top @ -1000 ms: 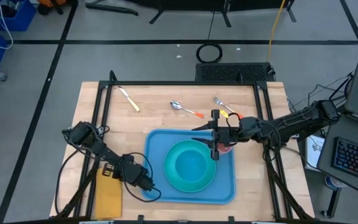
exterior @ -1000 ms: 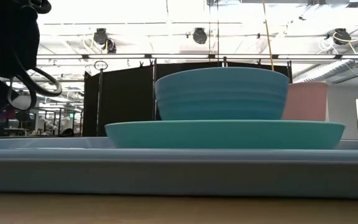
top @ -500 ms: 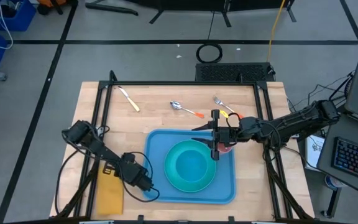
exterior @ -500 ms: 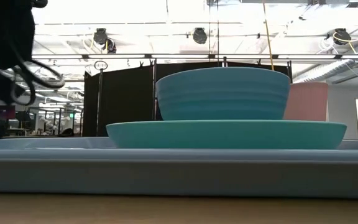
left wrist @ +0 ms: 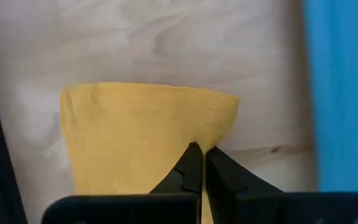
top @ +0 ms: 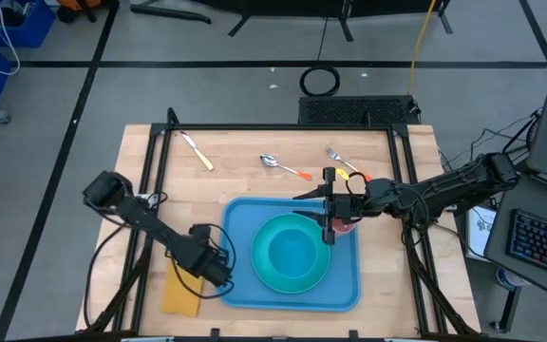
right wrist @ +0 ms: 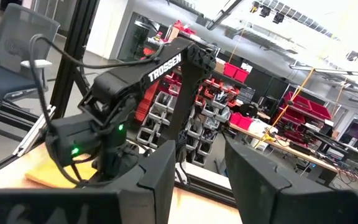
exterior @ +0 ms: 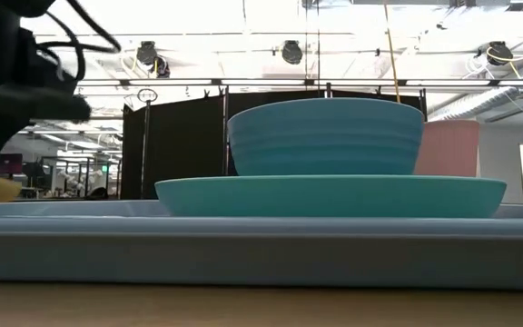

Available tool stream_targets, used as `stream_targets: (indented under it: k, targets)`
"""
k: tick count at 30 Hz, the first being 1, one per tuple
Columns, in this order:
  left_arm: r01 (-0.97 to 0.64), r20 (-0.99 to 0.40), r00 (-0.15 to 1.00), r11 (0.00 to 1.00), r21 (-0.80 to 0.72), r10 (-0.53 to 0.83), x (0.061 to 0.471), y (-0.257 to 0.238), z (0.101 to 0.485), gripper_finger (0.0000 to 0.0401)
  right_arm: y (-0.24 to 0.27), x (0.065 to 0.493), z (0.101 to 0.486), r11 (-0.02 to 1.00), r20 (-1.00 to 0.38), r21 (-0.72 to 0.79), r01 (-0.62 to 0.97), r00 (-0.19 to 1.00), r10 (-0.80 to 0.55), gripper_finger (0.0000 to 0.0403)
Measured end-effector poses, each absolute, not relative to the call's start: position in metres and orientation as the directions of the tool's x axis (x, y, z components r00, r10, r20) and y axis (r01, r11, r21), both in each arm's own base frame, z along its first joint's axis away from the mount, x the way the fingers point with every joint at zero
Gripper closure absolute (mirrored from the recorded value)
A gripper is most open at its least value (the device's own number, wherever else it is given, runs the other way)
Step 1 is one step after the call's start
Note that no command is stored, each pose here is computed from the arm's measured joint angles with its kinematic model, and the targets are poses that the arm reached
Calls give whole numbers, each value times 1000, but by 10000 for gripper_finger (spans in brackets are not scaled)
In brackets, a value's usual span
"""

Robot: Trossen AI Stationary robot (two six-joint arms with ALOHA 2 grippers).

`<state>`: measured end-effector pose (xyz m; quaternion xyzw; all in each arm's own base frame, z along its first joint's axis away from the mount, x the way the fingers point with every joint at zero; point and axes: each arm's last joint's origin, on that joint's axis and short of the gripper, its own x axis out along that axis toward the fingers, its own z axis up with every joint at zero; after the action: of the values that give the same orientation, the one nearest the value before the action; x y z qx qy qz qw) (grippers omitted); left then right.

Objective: Set up tray
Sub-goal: Put the yellow napkin on the blue serving tray to the left of the green plate

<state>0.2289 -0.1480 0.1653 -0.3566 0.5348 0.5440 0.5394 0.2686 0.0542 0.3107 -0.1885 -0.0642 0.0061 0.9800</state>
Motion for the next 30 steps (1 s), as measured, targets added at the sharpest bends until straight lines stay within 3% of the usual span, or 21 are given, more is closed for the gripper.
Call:
stream_targets:
  k: [15, 30]
  targets:
    - [-981, -982, -29, 184, 64, 185, 234, -121, 198, 396, 54, 269, 311, 928, 123, -372, 14, 992, 35, 273]
    - [-964, -986, 87, 263, -47, 145, 258, -82, 208, 397, 54, 269, 311, 928, 123, -373, 14, 992, 34, 273]
